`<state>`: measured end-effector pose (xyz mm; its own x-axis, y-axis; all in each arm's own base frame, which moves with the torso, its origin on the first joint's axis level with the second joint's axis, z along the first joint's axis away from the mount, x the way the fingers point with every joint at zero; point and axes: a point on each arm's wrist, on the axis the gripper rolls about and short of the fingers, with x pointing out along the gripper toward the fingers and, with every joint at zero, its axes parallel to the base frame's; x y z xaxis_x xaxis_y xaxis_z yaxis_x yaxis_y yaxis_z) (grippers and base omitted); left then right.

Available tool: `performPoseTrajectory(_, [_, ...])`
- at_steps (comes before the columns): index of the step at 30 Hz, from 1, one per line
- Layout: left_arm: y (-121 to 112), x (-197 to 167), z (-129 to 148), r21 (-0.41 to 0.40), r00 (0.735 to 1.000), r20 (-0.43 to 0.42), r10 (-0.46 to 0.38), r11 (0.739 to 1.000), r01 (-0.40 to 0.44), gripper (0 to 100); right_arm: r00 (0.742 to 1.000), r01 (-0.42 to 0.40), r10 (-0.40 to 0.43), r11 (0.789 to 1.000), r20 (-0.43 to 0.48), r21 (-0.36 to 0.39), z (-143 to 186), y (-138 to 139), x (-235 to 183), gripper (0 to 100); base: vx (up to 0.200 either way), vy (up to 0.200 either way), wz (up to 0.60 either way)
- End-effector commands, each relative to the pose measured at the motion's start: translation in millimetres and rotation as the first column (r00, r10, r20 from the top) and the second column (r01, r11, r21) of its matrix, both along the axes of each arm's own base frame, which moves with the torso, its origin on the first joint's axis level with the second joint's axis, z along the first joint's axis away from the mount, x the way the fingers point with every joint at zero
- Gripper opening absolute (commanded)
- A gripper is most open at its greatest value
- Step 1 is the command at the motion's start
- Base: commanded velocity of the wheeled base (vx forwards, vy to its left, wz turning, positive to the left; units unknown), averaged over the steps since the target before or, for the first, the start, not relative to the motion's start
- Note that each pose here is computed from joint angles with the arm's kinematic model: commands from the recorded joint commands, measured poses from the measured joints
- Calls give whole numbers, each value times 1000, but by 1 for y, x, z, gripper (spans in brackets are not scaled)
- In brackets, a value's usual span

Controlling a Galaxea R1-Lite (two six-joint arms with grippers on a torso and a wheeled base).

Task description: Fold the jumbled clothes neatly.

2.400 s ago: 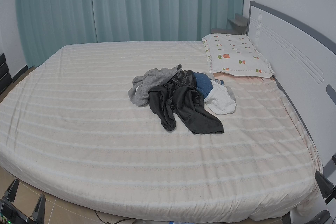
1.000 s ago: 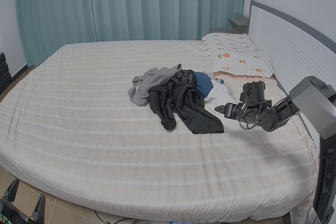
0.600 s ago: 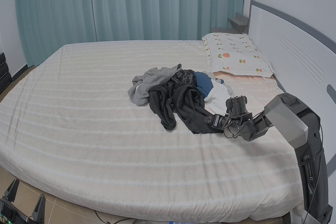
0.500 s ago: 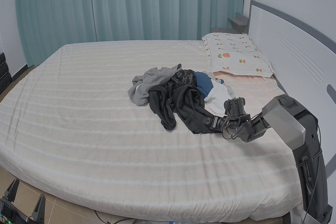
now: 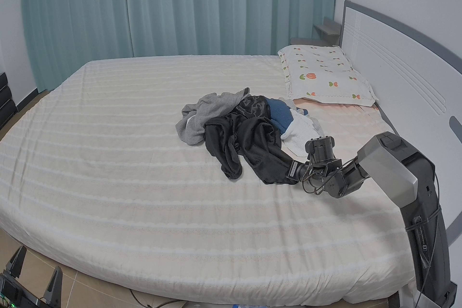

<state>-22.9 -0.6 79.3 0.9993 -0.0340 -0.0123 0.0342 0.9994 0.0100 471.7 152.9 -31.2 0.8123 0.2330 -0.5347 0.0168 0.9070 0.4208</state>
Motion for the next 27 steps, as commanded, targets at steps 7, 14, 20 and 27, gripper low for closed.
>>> performPoseTrajectory(7, [0,0,-4,0,1000,2,0,1000,0,100,998,52,-46,981,-40,186,67,-14,-53,0,0,0,0])
performPoseTrajectory(14, [0,0,-4,0,1000,2,0,1000,0,100,1000,-2,10,951,-24,309,104,-26,-116,0,0,0,0])
performPoseTrajectory(20, [0,0,-4,-1,1000,2,0,1000,0,100,989,-98,54,937,138,336,116,-22,-161,0,0,0,0])
performPoseTrajectory(27, [0,0,-4,-1,1000,2,0,1000,0,100,950,-199,86,907,299,372,145,-15,-186,0,0,0,0])
